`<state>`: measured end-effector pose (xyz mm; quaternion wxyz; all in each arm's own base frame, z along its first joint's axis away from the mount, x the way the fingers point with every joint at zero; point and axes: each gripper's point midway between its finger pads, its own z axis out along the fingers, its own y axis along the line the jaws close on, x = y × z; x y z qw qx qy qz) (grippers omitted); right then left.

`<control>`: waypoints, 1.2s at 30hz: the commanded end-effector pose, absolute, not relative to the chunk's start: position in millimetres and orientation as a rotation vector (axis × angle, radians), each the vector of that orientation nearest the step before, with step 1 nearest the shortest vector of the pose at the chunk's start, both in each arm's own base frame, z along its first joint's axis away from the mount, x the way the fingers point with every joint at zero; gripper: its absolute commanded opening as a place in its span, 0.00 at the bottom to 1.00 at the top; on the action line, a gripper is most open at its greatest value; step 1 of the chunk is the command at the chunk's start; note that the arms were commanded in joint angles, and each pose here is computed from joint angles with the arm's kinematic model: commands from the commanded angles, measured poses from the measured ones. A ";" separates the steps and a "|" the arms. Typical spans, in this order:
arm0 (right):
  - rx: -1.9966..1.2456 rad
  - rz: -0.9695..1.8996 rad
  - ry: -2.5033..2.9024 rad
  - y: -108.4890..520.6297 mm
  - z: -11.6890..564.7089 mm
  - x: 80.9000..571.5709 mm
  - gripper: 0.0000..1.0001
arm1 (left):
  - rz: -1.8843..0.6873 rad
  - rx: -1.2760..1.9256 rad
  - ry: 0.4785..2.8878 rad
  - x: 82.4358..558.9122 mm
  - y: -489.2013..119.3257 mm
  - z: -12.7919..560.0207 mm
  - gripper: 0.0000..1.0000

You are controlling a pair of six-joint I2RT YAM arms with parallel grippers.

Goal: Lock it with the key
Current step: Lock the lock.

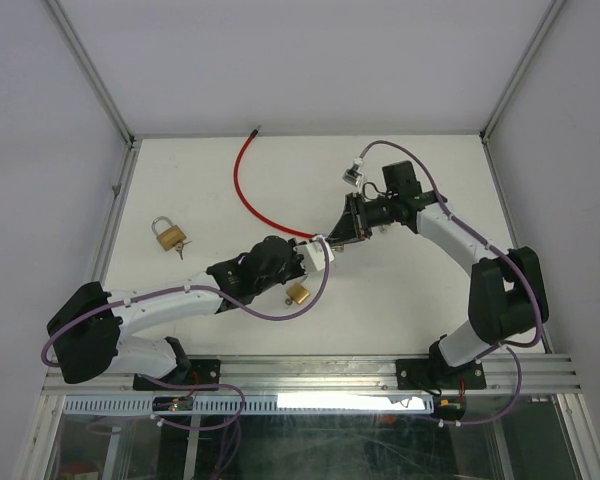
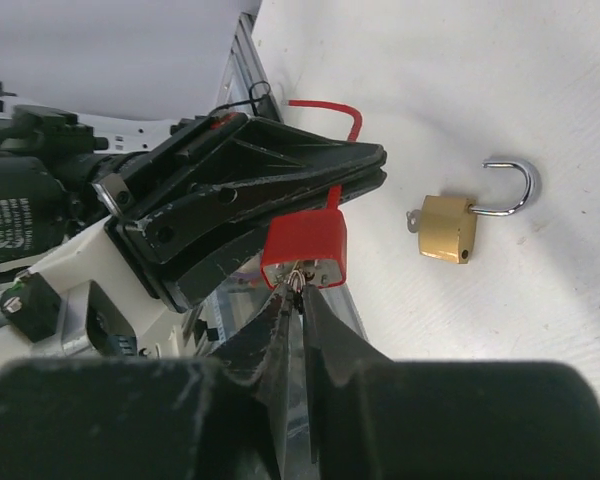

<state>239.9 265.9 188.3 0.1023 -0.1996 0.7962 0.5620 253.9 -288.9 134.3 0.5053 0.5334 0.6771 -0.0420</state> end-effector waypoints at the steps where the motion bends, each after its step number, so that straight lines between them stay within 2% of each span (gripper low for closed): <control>1: -0.547 1.797 2.242 260.4 222.9 240.8 0.13 | -0.103 1.202 1.525 263.3 -299.7 168.2 0.00; 7: -0.657 1.718 2.116 250.1 232.9 239.5 0.34 | -0.174 1.201 1.506 254.6 -303.6 174.2 0.00; 11: -0.771 1.614 1.981 233.5 244.7 242.9 0.39 | -0.261 1.210 1.479 241.4 -306.6 179.9 0.00; 14: -1.002 1.437 1.791 226.5 254.6 236.2 0.43 | -0.339 1.230 1.453 229.4 -310.8 183.4 0.00; 16: -1.194 1.293 1.580 221.8 260.8 226.7 0.51 | -0.393 1.253 1.442 221.3 -315.4 183.6 0.00; 19: -1.485 0.967 1.130 215.1 268.3 211.9 0.74 | -0.478 1.290 1.441 209.5 -322.9 182.3 0.00; 21: -1.569 0.833 0.921 214.1 269.8 204.0 0.84 | -0.534 1.318 1.442 201.2 -327.3 180.8 0.00; 24: -1.638 0.814 0.770 218.5 274.6 192.4 0.82 | -0.609 1.355 1.438 190.9 -333.2 179.0 0.00; 28: -1.807 0.741 0.681 230.5 253.7 177.0 0.63 | -0.674 1.374 1.439 184.3 -338.4 180.6 0.00; 32: -1.901 0.665 0.667 240.5 224.3 173.2 0.56 | -0.730 1.382 1.434 180.0 -341.2 183.5 0.00; 36: -1.913 0.685 0.656 242.9 220.7 166.9 0.50 | -0.743 1.387 1.440 179.1 -340.4 181.9 0.00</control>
